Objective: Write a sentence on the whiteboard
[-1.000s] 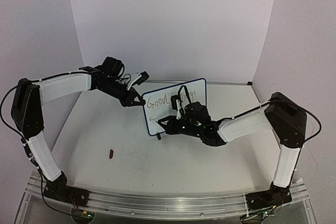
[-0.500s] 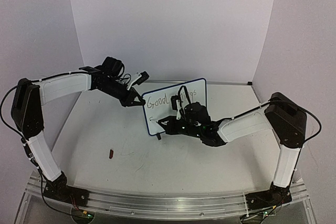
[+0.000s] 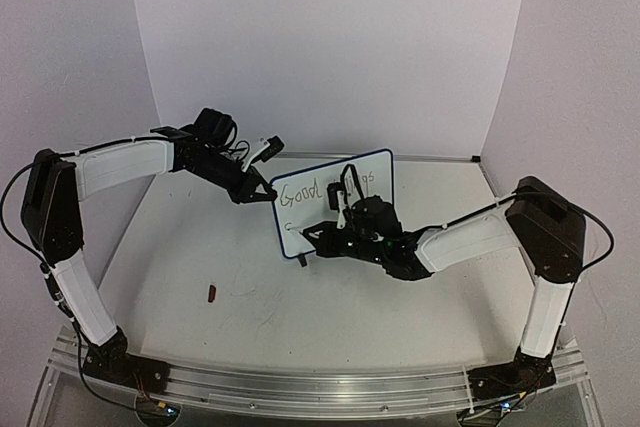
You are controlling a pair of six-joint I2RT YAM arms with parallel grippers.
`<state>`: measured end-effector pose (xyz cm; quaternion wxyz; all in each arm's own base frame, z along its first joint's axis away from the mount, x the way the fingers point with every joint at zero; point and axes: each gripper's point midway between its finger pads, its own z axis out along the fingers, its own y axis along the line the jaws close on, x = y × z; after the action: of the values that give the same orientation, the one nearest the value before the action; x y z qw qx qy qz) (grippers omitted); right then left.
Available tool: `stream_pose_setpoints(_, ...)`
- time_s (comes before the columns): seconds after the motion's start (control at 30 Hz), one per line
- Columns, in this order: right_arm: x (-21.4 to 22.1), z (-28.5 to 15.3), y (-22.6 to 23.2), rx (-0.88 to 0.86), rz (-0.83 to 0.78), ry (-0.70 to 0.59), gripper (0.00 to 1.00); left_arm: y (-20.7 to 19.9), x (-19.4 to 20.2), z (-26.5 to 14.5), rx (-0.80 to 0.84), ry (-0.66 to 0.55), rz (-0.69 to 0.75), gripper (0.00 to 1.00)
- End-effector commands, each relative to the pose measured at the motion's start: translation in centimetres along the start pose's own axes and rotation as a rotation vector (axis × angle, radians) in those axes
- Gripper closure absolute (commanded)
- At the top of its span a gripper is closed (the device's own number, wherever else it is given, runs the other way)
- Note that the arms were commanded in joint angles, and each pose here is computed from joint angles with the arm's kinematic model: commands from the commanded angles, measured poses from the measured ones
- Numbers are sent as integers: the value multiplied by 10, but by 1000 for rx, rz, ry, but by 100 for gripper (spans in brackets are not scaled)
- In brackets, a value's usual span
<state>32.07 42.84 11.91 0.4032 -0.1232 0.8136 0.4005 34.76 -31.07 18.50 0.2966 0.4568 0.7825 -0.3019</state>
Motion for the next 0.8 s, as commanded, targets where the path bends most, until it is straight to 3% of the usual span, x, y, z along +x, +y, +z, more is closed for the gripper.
stream_pose_setpoints(0.0, -26, -10, -7, 55, 3, -89, 100, 9, 37, 10, -56, 143, -14, 100)
stream_pose_setpoints(0.5, -35, -36, 37, -144, -28, -69, 100, 9, 36, 8, -62, 142, -12, 100)
stream_pose_setpoints(0.77, -40, -60, 33, -121, -31, -82, 100, 9, 35, 7, -63, 139, -10, 100)
